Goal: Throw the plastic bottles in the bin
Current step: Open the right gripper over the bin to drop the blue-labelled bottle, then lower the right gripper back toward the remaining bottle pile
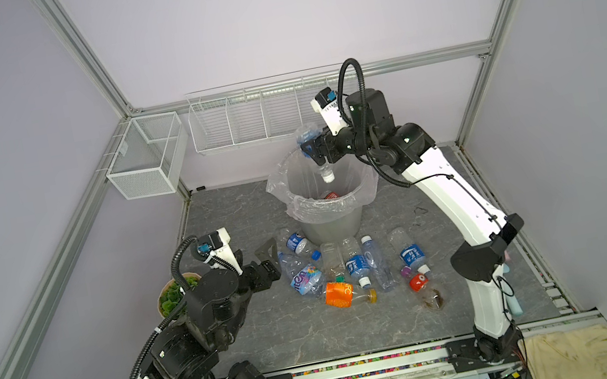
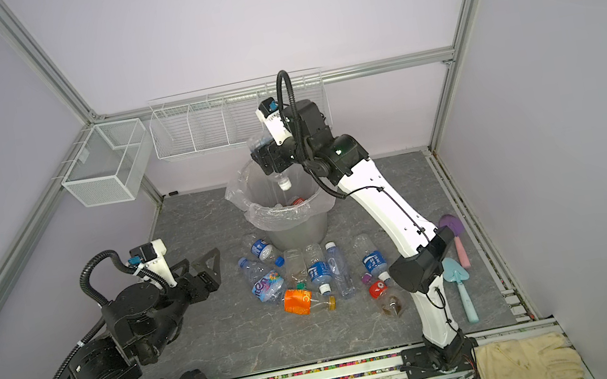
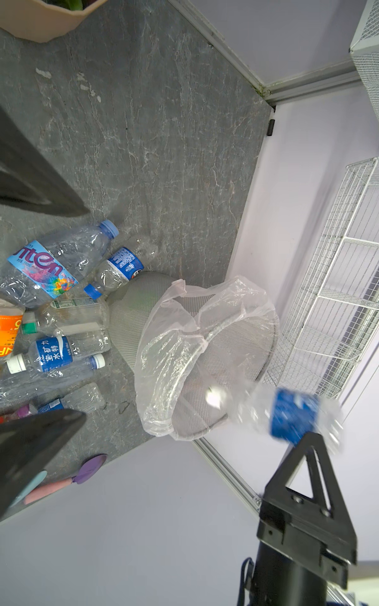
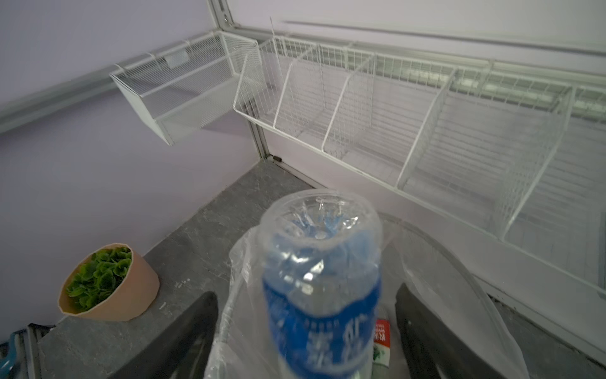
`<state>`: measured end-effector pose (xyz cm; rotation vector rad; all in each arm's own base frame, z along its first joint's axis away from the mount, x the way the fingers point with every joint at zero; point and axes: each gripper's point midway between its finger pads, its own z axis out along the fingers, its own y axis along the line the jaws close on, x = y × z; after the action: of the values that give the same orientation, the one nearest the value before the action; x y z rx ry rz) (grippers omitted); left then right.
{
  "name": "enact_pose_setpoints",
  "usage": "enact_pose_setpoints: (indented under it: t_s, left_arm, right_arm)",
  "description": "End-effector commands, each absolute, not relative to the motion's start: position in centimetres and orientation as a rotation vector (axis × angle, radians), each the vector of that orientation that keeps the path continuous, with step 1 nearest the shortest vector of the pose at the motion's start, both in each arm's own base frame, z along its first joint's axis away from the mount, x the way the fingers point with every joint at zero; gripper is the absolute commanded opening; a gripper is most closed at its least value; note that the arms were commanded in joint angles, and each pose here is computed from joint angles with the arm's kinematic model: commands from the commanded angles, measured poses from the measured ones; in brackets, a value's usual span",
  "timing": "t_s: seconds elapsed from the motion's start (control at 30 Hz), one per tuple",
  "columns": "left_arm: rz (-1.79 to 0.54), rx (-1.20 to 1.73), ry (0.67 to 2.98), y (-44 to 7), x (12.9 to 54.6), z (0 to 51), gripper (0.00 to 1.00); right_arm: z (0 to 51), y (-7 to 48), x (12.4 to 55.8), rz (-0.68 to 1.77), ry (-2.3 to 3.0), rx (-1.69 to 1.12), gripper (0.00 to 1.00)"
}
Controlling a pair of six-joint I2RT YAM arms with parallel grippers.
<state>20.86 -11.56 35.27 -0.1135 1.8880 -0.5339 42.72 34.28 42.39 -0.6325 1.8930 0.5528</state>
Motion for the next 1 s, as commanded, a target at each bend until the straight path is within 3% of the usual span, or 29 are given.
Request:
enact_pose_setpoints:
  t_s: [0.0, 0.37, 0.97]
  left_arm:
    - [-0.54, -0.121, 1.898, -11.3, 20.5, 35.2, 0.91]
    - [-0.567, -0.087, 1.918, -13.0, 21.1, 35.2, 0.9]
    - [-0.562, -0.057, 1.95, -14.3, 21.7, 34.2, 0.9]
  right_arm:
    - [50.9, 30.1, 37.8, 0.558, 1.704, -0.539, 0.88]
    - [51.5, 25.5, 32.8, 0.56, 1.721, -0.474, 0.88]
    - [37.4, 18.9, 29.6, 0.446, 2.179, -0.222, 0.88]
